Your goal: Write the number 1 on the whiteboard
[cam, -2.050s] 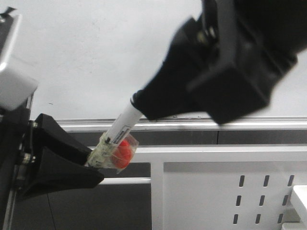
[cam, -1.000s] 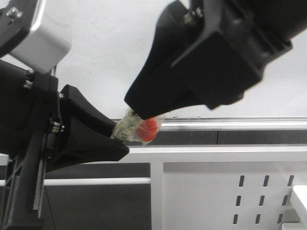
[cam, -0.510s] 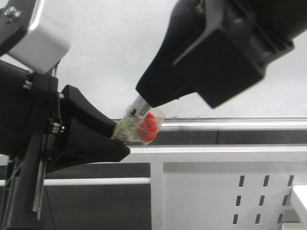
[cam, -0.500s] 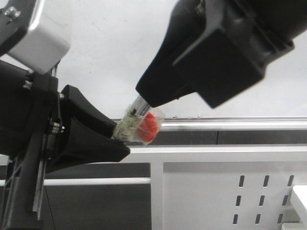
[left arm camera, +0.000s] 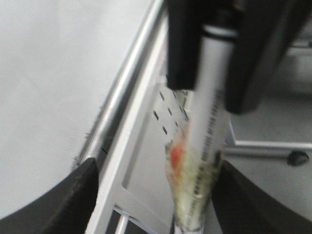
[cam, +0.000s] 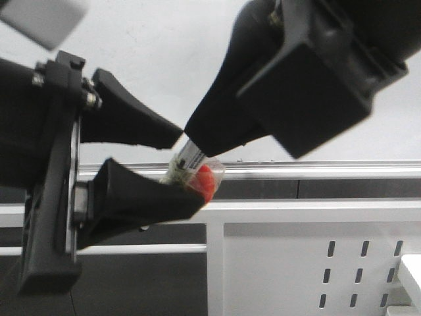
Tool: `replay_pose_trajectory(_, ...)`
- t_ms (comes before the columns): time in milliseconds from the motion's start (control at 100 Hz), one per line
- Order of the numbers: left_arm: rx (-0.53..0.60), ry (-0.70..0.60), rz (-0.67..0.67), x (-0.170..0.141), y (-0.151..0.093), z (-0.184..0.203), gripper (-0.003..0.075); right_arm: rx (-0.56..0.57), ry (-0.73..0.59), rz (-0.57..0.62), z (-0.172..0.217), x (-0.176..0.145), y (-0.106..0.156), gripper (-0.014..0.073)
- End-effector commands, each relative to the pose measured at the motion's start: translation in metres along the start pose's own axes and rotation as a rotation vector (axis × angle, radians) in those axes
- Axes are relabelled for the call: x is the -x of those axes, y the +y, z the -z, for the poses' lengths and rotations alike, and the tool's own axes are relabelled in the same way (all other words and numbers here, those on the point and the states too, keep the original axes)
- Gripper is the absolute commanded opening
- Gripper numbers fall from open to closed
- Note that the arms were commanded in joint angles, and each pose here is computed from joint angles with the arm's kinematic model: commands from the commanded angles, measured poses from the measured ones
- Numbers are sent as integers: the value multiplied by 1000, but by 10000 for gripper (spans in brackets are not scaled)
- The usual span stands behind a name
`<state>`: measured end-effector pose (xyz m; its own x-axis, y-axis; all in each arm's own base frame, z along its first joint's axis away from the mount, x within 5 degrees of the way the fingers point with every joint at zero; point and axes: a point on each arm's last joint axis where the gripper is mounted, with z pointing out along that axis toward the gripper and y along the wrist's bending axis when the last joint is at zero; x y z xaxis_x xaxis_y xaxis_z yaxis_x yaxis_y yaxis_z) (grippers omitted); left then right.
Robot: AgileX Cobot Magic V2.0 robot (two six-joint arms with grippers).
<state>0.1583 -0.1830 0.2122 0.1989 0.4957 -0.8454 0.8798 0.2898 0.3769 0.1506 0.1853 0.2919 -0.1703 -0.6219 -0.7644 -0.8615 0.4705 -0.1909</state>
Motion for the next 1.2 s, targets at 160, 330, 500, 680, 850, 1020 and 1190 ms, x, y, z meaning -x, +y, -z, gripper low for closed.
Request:
replay_pose_trajectory(160,196,-279,206,44,20,36,415,-128,-202,-71,26,20,-24,-69)
replay_pose_trajectory(330,286,-400,312,48,16,72,386,-236,-226,-125,43,15,-47,-69)
replay_pose_trajectory(500,370,-483,476,32,8,99,246,-289,-287,-141,61,16,-53,-69)
replay_pose_trajectory(680,418,-490,572,8,-1,104,-20,-297,-347,-155,79,18,-50,-69)
replay_pose_trajectory(850,475,-521,656,-2,-1,107,-20,-314,-412,-152,99,20,-45,-69)
replay_pose_trajectory(1020,485,-540,654,-3,0,104,-20,-338,-444,-128,104,22,-46,-69)
replay_pose_trajectory(1190,493,-559,646,-3,2,100,-20,-346,-427,-109,92,24,-50,-69)
